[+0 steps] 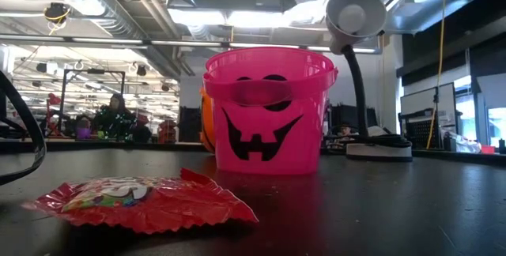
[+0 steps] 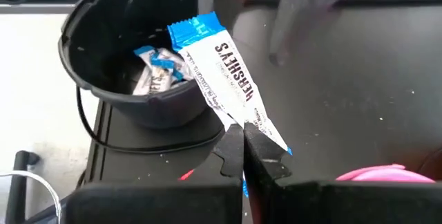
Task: Sort candy
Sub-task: Put the white chocolate into the black bucket
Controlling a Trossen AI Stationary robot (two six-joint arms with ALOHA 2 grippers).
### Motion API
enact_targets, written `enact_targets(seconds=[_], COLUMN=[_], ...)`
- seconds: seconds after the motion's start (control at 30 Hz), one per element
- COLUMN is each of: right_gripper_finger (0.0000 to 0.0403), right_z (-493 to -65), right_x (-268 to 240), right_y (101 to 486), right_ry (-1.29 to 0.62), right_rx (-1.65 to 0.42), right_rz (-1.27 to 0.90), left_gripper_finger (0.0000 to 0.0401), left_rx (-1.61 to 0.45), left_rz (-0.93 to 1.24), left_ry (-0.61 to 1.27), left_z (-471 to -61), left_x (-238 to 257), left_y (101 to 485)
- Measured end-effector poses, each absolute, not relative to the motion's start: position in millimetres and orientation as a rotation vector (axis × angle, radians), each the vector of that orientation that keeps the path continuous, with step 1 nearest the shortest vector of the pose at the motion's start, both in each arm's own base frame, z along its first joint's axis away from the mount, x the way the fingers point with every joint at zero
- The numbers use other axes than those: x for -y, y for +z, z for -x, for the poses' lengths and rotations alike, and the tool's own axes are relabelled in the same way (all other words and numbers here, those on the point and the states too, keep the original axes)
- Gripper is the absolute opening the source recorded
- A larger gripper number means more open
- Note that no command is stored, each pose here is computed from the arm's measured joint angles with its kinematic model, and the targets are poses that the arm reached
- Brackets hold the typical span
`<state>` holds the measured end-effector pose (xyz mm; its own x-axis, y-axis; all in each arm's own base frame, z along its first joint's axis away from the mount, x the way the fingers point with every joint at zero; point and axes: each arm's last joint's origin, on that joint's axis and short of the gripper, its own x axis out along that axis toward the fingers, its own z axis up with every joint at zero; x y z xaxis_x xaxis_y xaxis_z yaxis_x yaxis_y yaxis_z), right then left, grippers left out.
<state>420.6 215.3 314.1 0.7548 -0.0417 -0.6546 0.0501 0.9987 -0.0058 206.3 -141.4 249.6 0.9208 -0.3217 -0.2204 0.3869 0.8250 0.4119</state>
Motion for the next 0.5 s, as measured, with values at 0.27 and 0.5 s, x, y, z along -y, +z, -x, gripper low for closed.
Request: enact_targets(seconds=[0.27,0.5], right_gripper_finger=[0.0,0.0], right_z=[-421.7,-424.0], right_x=[-214.6,-212.1], right_y=[314.7,315.5], right_ry=[-0.045,-0.04], right_rx=[-0.706,-0.698], right_rz=[-0.006,-0.016], left_gripper_finger=[0.0172,0.0142], left_rx=[-0.142,-0.133], left_rz=[-0.526,-0.535], left_ry=[-0.325,-0.349], left_z=[-203.8,-199.1], left_x=[143.9,150.3], left_y=[249.7,249.7])
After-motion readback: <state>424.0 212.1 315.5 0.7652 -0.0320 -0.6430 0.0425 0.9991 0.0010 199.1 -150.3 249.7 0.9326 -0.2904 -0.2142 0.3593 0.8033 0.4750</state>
